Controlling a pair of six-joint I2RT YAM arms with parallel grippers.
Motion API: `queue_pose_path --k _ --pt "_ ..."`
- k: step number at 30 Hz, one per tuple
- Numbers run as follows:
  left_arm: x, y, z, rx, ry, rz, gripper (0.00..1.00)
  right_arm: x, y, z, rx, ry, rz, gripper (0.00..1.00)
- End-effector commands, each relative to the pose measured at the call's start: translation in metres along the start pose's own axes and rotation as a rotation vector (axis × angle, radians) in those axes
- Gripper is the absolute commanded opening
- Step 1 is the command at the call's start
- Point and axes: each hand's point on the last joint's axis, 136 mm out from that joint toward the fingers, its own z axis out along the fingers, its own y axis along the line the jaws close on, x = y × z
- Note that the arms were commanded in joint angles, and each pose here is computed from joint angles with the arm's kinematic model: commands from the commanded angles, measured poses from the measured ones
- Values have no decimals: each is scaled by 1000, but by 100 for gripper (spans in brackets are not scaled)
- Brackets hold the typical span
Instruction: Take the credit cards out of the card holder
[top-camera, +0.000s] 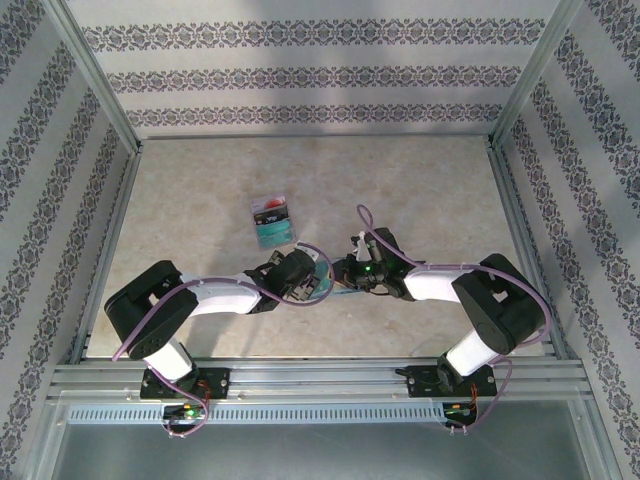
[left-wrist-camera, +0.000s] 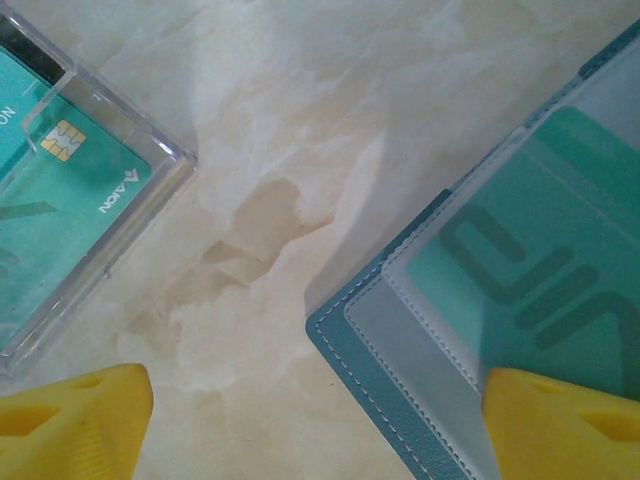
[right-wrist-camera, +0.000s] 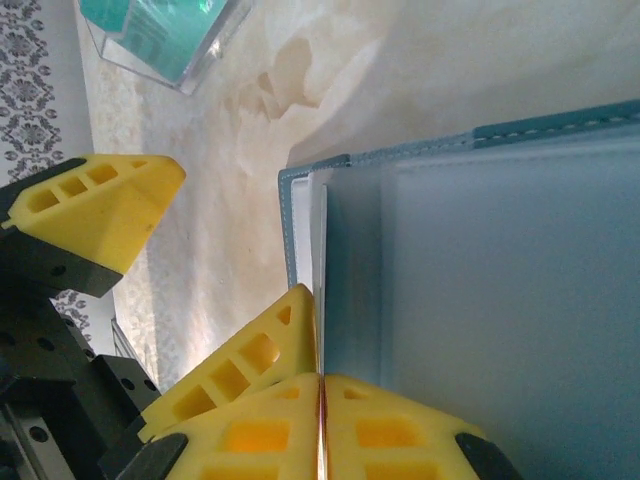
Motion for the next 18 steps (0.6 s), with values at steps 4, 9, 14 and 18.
queue_pose_path --k 4,9,14,18 --pt "17 -1 5 -27 51 72 86 -5 7 -10 -34 -22 -16 12" --pt "20 -3 7 -21 60 72 86 -5 10 -11 -43 -23 -19 16" --pt "20 -6 9 -9 61 65 86 0 15 -3 -61 4 -27 24" --pt "20 -8 10 2 61 56 86 3 17 5 -64 22 -36 25"
